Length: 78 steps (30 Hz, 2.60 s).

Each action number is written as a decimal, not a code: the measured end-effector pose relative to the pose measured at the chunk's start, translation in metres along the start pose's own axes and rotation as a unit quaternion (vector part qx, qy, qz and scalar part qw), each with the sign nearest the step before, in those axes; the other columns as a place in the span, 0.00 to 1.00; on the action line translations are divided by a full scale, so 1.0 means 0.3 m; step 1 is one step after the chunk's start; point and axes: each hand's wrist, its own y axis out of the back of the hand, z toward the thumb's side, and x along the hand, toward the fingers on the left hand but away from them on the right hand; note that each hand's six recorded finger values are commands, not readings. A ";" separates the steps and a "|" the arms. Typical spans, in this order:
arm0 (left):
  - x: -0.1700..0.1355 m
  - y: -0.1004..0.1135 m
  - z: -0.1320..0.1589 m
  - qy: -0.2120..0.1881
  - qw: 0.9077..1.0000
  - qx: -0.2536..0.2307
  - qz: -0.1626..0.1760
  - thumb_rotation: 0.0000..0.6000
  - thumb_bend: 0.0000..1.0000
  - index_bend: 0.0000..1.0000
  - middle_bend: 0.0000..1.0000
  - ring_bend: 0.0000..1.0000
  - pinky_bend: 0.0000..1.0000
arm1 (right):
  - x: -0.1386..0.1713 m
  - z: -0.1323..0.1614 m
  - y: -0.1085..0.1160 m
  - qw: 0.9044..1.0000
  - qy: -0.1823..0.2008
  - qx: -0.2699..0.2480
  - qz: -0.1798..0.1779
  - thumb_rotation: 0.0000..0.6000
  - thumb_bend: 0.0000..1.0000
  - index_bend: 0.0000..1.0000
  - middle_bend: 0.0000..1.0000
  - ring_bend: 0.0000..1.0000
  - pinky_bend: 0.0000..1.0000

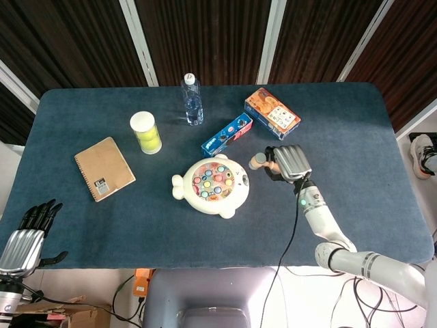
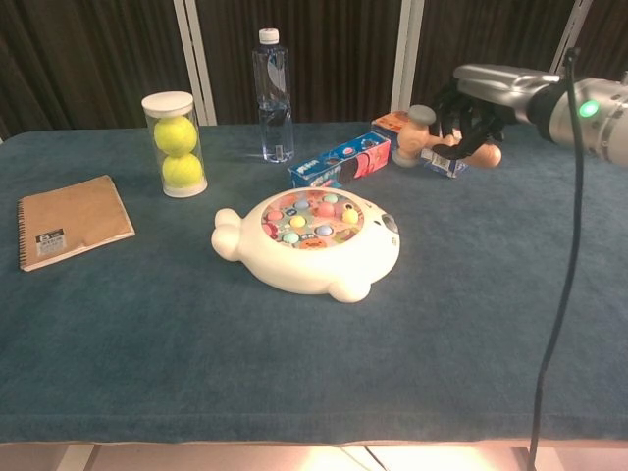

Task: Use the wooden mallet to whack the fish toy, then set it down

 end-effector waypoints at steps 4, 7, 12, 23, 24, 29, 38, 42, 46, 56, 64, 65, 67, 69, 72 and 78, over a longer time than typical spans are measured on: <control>0.001 0.000 0.001 -0.001 1.000 0.000 -0.001 1.00 0.08 0.00 0.00 0.00 0.08 | -0.040 0.101 0.015 1.000 0.008 0.010 0.010 1.00 0.53 0.99 0.79 0.73 0.75; 0.000 0.000 0.001 -0.002 1.000 0.000 -0.001 1.00 0.08 0.00 0.00 0.00 0.08 | -0.054 0.153 0.014 1.000 0.016 0.010 0.015 1.00 0.53 0.99 0.79 0.73 0.75; 0.000 0.006 -0.006 0.001 1.000 -0.004 0.002 1.00 0.08 0.00 0.00 0.00 0.08 | -0.080 0.224 -0.014 0.999 0.022 0.028 0.029 1.00 0.53 0.98 0.79 0.73 0.75; 0.002 0.011 -0.009 0.000 1.000 -0.007 0.001 1.00 0.08 0.00 0.00 0.00 0.08 | -0.106 0.338 -0.064 0.996 0.020 0.073 0.057 1.00 0.53 0.98 0.79 0.73 0.75; 0.001 0.011 -0.010 0.000 1.000 -0.007 0.002 1.00 0.08 0.00 0.00 0.00 0.08 | -0.105 0.337 -0.065 0.995 0.019 0.074 0.057 1.00 0.53 0.98 0.79 0.73 0.75; 0.003 0.009 -0.007 -0.001 1.000 -0.006 0.001 1.00 0.08 0.00 0.00 0.00 0.08 | -0.102 0.332 -0.072 0.995 0.016 0.082 0.061 1.00 0.53 0.98 0.79 0.73 0.75; 0.001 0.010 -0.006 -0.002 1.000 -0.006 0.002 1.00 0.08 0.00 0.00 0.00 0.08 | -0.103 0.337 -0.086 0.994 0.019 0.083 0.062 1.00 0.53 0.98 0.79 0.73 0.75; -0.002 0.013 -0.008 -0.002 1.000 -0.007 0.004 1.00 0.08 0.00 0.00 0.00 0.08 | -0.108 0.338 -0.104 0.994 0.018 0.087 0.065 1.00 0.53 0.98 0.79 0.73 0.75; -0.003 0.016 -0.011 -0.001 1.000 -0.009 0.005 1.00 0.08 0.00 0.00 0.00 0.08 | -0.114 0.335 -0.122 0.993 0.016 0.090 0.069 1.00 0.53 0.98 0.79 0.73 0.75; -0.006 0.020 -0.013 -0.002 1.000 -0.010 0.007 1.00 0.08 0.00 0.00 0.00 0.08 | -0.111 0.326 -0.120 0.993 0.013 0.090 0.070 1.00 0.53 0.98 0.79 0.73 0.75; -0.007 0.019 -0.010 -0.003 1.000 -0.009 0.007 1.00 0.08 0.00 0.00 0.00 0.08 | -0.072 0.299 -0.067 0.996 0.024 0.069 0.059 1.00 0.53 0.98 0.79 0.73 0.75; -0.007 0.018 -0.010 -0.003 1.000 -0.009 0.006 1.00 0.08 0.00 0.00 0.00 0.08 | -0.065 0.290 -0.061 0.996 0.024 0.068 0.059 1.00 0.53 0.98 0.79 0.73 0.75; -0.006 0.016 -0.007 -0.004 1.000 -0.008 0.006 1.00 0.08 0.00 0.00 0.00 0.08 | -0.049 0.263 -0.054 0.995 0.023 0.070 0.060 1.00 0.53 0.98 0.79 0.73 0.75; -0.007 0.014 -0.003 -0.006 1.000 -0.007 0.005 1.00 0.08 0.00 0.00 0.00 0.08 | -0.038 0.240 -0.057 0.995 0.020 0.071 0.063 1.00 0.53 0.98 0.79 0.73 0.75; -0.007 0.012 0.000 -0.006 1.000 -0.006 0.005 1.00 0.08 0.00 0.00 0.00 0.08 | -0.034 0.228 -0.067 0.995 0.020 0.071 0.069 1.00 0.53 0.98 0.79 0.73 0.75; -0.007 0.014 -0.004 -0.005 1.000 -0.008 0.006 1.00 0.08 0.00 0.00 0.00 0.08 | -0.038 0.223 -0.091 0.994 0.020 0.072 0.076 1.00 0.53 0.98 0.79 0.73 0.75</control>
